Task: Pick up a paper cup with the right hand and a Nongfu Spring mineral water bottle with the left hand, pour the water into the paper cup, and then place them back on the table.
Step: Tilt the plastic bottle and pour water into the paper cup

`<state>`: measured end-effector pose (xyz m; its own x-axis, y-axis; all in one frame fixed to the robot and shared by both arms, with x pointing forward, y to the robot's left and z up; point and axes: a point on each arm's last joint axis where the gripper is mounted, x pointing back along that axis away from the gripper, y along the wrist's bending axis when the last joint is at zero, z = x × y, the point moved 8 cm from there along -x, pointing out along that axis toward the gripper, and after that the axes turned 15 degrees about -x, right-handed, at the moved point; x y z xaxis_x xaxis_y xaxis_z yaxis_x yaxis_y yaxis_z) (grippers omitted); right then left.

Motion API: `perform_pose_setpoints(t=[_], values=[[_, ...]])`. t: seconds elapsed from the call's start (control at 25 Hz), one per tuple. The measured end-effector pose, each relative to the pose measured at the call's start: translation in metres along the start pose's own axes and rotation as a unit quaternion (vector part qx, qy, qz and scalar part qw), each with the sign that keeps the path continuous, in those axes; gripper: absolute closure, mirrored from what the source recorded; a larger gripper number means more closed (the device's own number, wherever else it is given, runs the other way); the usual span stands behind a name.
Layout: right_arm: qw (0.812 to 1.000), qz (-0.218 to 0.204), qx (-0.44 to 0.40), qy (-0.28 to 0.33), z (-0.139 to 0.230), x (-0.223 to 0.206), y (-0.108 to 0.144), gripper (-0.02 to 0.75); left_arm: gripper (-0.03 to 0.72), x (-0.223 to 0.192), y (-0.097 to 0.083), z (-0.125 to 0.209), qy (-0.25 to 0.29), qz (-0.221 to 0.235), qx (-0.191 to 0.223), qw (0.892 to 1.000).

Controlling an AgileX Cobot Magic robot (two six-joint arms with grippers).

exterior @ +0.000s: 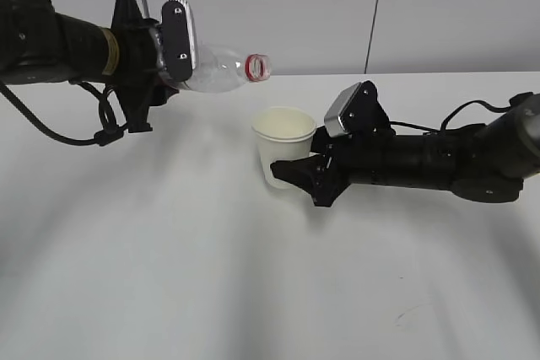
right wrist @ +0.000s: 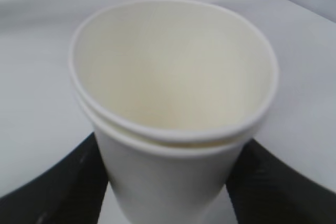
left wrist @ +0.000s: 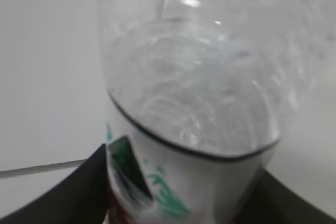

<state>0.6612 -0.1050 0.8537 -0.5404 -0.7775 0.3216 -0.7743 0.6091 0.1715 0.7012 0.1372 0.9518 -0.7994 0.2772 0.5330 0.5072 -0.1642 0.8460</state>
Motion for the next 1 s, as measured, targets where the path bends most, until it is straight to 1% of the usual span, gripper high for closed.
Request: perform_pose_setpoints(t=[0.16,0.32,0.68,0.88,1.0], values=[[1.0,0.005,0.004,0.001,-0.002,-0.001,-0.003,0.251,0.286,0.0,-0.001,-0.007,-0.002,0.002,-0.025,1.0],[1.0,0.001,0.008,0.005,-0.001,-0.001,-0.002,0.251,0.286,0.0,-0.001,-0.012,-0.003,0.003,-0.049,0.999],[1.0,-0.001,0.009,0.008,0.0,-0.001,-0.001,0.251,0.286,0.0,-0.002,-0.011,0.002,0.004,-0.075,0.997],[1.0,-0.012,0.016,0.015,0.0,-0.002,0.002,0.251,0.286,0.0,-0.002,-0.011,0.003,0.004,-0.082,0.997],[0.999,-0.018,0.02,0.018,0.0,-0.002,0.003,0.251,0.286,0.0,-0.002,-0.01,0.006,0.005,-0.093,0.996]])
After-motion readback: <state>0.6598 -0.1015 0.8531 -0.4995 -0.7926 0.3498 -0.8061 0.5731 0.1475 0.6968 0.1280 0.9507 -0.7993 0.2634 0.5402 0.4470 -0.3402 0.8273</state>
